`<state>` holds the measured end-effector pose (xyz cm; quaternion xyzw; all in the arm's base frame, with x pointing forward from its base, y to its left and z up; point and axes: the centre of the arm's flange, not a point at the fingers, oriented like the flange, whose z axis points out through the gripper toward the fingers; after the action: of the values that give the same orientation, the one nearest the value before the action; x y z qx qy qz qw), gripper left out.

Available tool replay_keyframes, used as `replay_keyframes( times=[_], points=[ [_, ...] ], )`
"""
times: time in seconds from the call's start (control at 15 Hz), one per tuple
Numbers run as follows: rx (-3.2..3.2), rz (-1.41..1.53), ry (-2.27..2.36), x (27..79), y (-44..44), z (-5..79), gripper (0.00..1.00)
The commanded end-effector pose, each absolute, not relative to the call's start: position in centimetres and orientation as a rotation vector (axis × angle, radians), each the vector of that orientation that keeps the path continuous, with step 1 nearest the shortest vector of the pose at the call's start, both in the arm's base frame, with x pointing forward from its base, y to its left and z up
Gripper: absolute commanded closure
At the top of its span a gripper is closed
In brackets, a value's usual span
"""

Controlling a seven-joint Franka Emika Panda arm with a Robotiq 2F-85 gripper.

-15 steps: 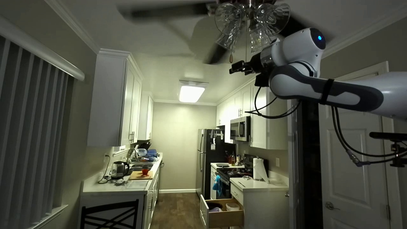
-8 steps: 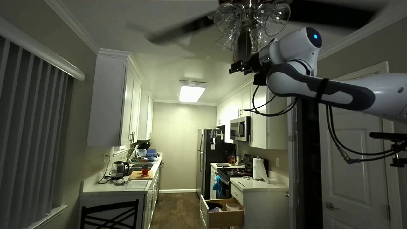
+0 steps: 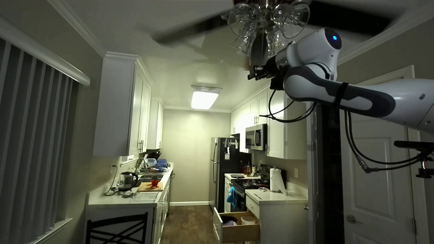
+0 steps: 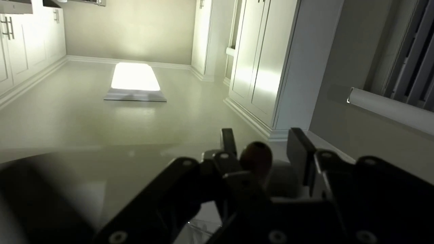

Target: Turn on the lights on the chandelier.

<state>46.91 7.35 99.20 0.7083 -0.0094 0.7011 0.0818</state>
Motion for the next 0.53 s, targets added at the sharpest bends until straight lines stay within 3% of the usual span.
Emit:
replay_keyframes(
  times=[0.0, 0.07, 0.2, 0.47],
  points=[
    [2.086, 2.100, -0.031, 46.55, 6.82, 101.41, 0.85],
    [2.085, 2.099, -0.036, 46.48, 6.68, 101.49, 0.93],
    [2.082, 2.098, -0.045, 46.28, 6.40, 101.68, 0.98],
    [2.076, 2.100, -0.056, 45.89, 5.88, 102.02, 0.95]
  ],
)
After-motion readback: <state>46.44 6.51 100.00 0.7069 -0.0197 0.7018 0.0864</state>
